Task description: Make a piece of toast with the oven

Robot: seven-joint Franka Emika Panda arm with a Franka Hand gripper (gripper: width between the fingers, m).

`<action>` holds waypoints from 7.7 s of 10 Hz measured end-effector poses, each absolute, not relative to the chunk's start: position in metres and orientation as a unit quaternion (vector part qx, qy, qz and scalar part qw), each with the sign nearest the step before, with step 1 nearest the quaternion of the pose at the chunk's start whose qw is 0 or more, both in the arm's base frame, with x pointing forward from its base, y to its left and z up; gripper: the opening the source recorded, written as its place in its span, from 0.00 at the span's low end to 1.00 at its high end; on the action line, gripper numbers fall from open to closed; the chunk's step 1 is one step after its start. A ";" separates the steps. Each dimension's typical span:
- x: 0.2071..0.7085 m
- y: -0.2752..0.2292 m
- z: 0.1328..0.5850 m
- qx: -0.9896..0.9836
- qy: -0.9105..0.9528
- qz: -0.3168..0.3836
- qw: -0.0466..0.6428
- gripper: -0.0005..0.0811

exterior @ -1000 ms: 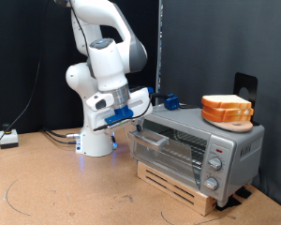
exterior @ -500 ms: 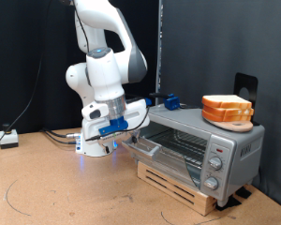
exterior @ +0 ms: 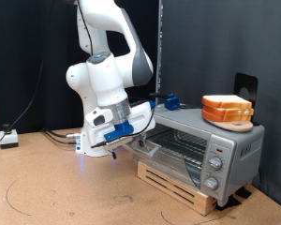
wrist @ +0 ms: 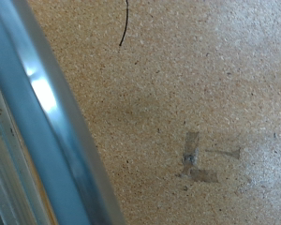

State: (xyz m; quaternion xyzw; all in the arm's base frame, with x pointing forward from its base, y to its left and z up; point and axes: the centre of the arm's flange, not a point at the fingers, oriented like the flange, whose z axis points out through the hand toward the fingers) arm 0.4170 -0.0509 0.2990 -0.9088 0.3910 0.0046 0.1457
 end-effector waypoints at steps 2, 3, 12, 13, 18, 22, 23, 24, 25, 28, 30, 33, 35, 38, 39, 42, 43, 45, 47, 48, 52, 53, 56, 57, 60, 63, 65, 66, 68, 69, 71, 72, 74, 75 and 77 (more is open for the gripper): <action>0.418 -0.051 0.297 -0.911 0.388 0.005 0.139 1.00; 0.420 -0.054 0.295 -0.912 0.389 0.000 0.128 1.00; 0.433 -0.097 0.232 -0.900 0.431 -0.021 0.069 1.00; 0.435 -0.099 0.225 -0.897 0.437 -0.017 0.068 1.00; 0.448 -0.108 0.191 -0.890 0.454 -0.011 0.040 1.00; 0.445 -0.136 0.181 -0.896 0.441 -0.033 0.035 1.00; 0.442 -0.145 0.182 -0.898 0.437 -0.033 0.038 1.00; 0.441 -0.149 0.186 -0.900 0.433 -0.028 0.047 1.00; 0.441 -0.148 0.185 -0.899 0.434 -0.028 0.045 1.00; 0.441 -0.135 0.206 -0.911 0.398 -0.008 0.109 1.00; 0.439 -0.131 0.231 -0.908 0.387 0.005 0.162 1.00; 0.433 -0.129 0.270 -0.896 0.373 0.047 0.236 1.00; 0.428 -0.128 0.296 -0.890 0.356 0.067 0.276 1.00; 0.417 -0.126 0.334 -0.892 0.318 0.091 0.308 1.00; 0.414 -0.126 0.346 -0.895 0.307 0.092 0.312 1.00; 0.405 -0.124 0.365 -0.896 0.312 0.089 0.303 1.00; 0.405 -0.117 0.367 -0.896 0.289 0.090 0.324 1.00; 0.403 -0.090 0.384 -0.883 0.209 0.103 0.408 1.00; 0.395 -0.069 0.406 -0.864 0.123 0.111 0.476 1.00; 0.389 -0.060 0.416 -0.860 0.071 0.106 0.493 1.00; 0.371 -0.043 0.443 -0.872 -0.072 0.087 0.476 1.00; 0.370 -0.040 0.443 -0.869 -0.094 0.079 0.480 1.00; 0.352 -0.016 0.466 -0.835 -0.267 0.037 0.480 1.00; 0.344 -0.010 0.474 -0.832 -0.301 0.027 0.466 1.00; 0.317 0.008 0.499 -0.849 -0.344 -0.005 0.400 1.00; 0.289 0.020 0.531 -0.862 -0.357 -0.052 0.357 1.00; 0.277 0.023 0.546 -0.872 -0.351 -0.074 0.334 1.00; 0.274 0.024 0.548 -0.877 -0.345 -0.073 0.325 1.00; 0.276 0.028 0.543 -0.883 -0.330 -0.072 0.325 1.00; 0.277 0.029 0.539 -0.884 -0.324 -0.067 0.331 1.00; 0.275 0.031 0.538 -0.877 -0.342 -0.073 0.330 1.00; 0.271 0.035 0.535 -0.868 -0.367 -0.083 0.325 1.00; 0.259 0.051 0.517 -0.867 -0.390 -0.112 0.288 1.00; 0.253 0.060 0.505 -0.872 -0.391 -0.122 0.267 1.00; 0.243 0.078 0.480 -0.882 -0.384 -0.123 0.242 1.00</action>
